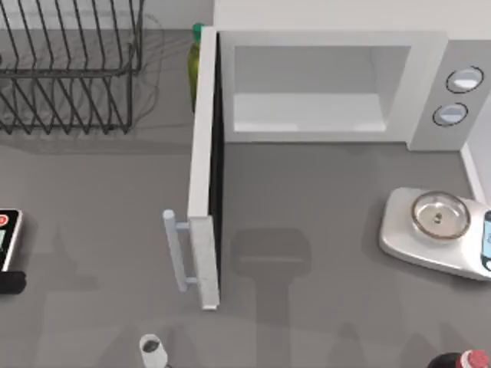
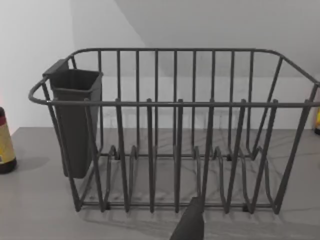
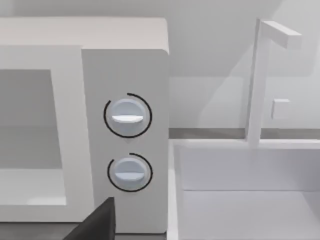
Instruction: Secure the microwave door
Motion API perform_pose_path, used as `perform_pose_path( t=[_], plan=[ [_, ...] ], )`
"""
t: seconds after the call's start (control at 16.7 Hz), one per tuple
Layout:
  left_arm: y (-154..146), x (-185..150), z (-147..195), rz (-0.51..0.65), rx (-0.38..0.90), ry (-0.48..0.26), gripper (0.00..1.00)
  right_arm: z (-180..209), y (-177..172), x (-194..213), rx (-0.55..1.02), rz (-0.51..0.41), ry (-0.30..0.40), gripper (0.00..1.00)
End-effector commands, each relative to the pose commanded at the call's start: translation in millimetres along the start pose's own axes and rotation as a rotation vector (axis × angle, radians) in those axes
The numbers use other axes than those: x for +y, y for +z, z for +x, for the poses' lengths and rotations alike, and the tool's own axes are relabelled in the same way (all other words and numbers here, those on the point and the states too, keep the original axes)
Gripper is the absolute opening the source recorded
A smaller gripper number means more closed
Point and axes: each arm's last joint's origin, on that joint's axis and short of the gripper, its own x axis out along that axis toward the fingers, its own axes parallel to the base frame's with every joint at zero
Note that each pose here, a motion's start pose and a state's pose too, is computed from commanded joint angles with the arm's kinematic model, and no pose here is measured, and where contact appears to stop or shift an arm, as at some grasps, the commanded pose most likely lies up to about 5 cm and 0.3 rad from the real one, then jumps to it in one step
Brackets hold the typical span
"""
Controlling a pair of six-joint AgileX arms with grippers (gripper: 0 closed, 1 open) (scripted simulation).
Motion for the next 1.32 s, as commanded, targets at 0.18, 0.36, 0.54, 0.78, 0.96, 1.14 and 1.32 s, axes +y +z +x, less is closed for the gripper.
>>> perform_pose_path(
  t=[0.18, 0.36, 0.54, 0.78, 0.96, 1.14, 1.32],
  plan=[
    [0, 0, 0, 0.0, 0.0, 0.0, 0.1, 0, 0, 0, 0.0, 0.0, 0.0, 1.0],
    [0, 0, 0, 0.0, 0.0, 0.0, 0.0, 0, 0, 0, 0.0, 0.0, 0.0, 1.0],
    [0, 0, 0, 0.0, 0.0, 0.0, 0.0, 0, 0, 0, 0.0, 0.0, 0.0, 1.0],
    [0, 0, 0, 0.0, 0.0, 0.0, 0.0, 0, 0, 0, 0.0, 0.0, 0.0, 1.0],
    [1, -3, 1, 0.0, 0.0, 0.0, 0.0, 0, 0, 0, 0.0, 0.0, 0.0, 1.0],
    [4, -13, 3, 0.0, 0.0, 0.0, 0.0, 0, 0, 0, 0.0, 0.0, 0.0, 1.0],
    [6, -19, 3, 0.0, 0.0, 0.0, 0.0, 0, 0, 0, 0.0, 0.0, 0.0, 1.0]
  ],
)
